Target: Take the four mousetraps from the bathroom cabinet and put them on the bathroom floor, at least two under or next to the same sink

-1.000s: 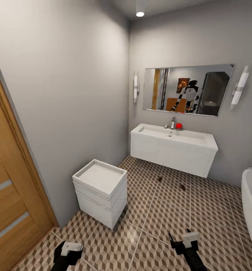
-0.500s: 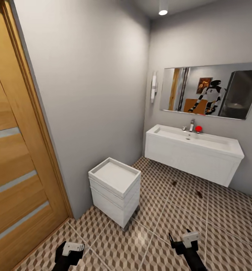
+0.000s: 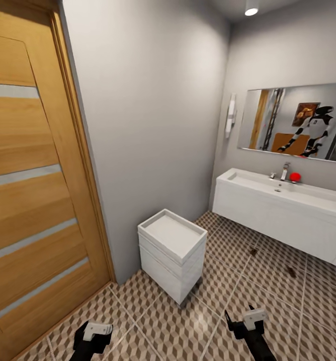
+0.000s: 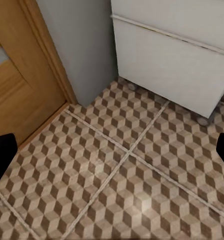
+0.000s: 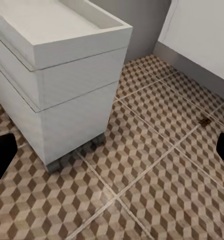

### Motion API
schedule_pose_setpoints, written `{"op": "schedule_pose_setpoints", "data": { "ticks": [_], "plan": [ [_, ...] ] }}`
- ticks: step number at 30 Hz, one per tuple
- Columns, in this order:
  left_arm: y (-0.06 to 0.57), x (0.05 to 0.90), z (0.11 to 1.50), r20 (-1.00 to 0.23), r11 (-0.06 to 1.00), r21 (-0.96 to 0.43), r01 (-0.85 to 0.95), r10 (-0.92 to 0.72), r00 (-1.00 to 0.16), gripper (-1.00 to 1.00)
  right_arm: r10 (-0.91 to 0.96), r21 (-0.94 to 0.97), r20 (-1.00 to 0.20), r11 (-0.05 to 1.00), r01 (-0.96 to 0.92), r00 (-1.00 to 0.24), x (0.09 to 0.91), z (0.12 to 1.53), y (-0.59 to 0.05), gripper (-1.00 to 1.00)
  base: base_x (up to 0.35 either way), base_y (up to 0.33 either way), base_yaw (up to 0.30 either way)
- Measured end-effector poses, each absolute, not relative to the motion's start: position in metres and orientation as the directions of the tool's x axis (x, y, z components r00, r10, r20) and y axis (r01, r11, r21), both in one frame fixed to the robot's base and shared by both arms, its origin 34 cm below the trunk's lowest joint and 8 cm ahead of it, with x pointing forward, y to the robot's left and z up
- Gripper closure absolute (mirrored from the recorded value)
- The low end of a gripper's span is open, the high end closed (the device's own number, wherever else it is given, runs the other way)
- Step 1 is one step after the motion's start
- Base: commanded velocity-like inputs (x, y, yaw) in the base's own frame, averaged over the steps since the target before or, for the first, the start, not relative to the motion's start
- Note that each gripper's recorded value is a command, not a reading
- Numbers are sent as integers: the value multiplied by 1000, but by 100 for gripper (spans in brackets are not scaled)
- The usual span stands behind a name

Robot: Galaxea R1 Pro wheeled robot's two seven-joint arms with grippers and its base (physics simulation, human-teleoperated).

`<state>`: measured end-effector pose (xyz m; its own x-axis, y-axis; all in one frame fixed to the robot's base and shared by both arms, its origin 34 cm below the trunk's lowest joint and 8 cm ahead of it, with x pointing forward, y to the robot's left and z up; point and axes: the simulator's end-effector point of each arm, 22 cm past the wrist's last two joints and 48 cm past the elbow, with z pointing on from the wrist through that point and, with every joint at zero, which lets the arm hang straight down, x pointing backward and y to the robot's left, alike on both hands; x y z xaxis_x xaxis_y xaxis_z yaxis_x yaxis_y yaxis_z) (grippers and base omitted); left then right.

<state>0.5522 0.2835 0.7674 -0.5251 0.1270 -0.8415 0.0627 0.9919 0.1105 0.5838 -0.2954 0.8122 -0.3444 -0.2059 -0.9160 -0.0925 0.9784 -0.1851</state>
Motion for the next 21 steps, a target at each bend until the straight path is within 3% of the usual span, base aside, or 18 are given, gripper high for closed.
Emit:
{"op": "schedule_pose_setpoints", "data": {
  "ticks": [21],
  "plan": [
    [283, 552, 767, -842, 992, 111, 63, 127, -525, -100, -206, -185, -916, 978, -92, -344, 584, 812, -295, -100, 0, 0, 285]
  ]
}}
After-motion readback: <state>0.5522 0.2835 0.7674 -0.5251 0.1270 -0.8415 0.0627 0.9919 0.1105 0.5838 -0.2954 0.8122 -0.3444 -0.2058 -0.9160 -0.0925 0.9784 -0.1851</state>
